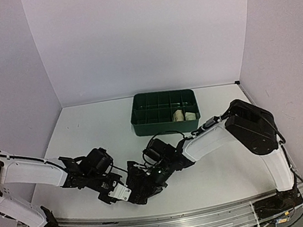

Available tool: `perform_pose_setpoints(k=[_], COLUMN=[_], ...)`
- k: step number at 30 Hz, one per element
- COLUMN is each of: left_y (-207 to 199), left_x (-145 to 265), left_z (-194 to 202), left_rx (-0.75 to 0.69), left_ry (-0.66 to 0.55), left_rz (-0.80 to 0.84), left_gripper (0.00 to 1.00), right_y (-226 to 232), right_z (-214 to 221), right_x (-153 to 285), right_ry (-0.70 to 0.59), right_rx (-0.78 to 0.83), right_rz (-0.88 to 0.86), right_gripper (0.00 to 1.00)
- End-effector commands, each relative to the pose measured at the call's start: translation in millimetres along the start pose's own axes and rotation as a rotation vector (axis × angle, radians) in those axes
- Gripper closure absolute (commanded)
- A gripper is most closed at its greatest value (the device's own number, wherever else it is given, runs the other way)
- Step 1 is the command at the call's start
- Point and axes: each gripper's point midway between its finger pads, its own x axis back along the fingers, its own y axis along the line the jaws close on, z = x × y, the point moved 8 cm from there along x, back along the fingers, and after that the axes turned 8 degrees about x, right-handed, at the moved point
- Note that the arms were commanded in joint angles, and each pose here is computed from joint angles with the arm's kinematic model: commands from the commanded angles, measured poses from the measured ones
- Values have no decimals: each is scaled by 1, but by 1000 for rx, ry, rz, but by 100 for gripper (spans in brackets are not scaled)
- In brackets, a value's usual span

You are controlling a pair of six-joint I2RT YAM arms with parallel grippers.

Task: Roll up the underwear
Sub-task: Roll the underwear to the center of the board.

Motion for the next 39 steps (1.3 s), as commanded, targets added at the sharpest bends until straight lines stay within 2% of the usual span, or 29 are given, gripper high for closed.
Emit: perform_pose_setpoints(k=[1, 6, 11, 14, 15, 19, 22, 28, 32, 39], left_y=[-19, -28, -24, -12, -6, 7, 12, 16, 15, 14], left_x=[-5, -9, -13, -14, -13, -15, -21, -33, -35, -35], left_z=[7, 9, 10, 17, 21, 35, 39, 49, 55, 60], left_rx=[157, 279, 432, 552, 605, 726, 784, 863, 856, 827], left_ry=[75, 90, 68, 32, 9, -35, -47, -24, -12, -2], left_rz=[212, 367, 498, 535, 545, 587, 639, 706, 684, 658], left_gripper=[100, 100, 100, 100, 100, 100, 100, 100, 100, 100], right_y=[-13, 27, 50, 66, 78, 105, 108, 85, 73, 56], right_z=[17, 6, 20, 34, 38, 42, 34, 15, 16, 18], right_x=[14, 55, 78, 83, 82, 60, 38, 9, -6, -14], right_ry=[26, -133, -224, -280, -298, -271, -210, -67, -15, 26], right_rx=[-15, 240, 446, 613, 714, 1005, 1140, 1285, 1283, 1249], right_rz=[196, 269, 356, 409, 445, 577, 673, 850, 786, 823], right_gripper=[63, 47, 46, 46, 46, 45, 42, 37, 37, 42])
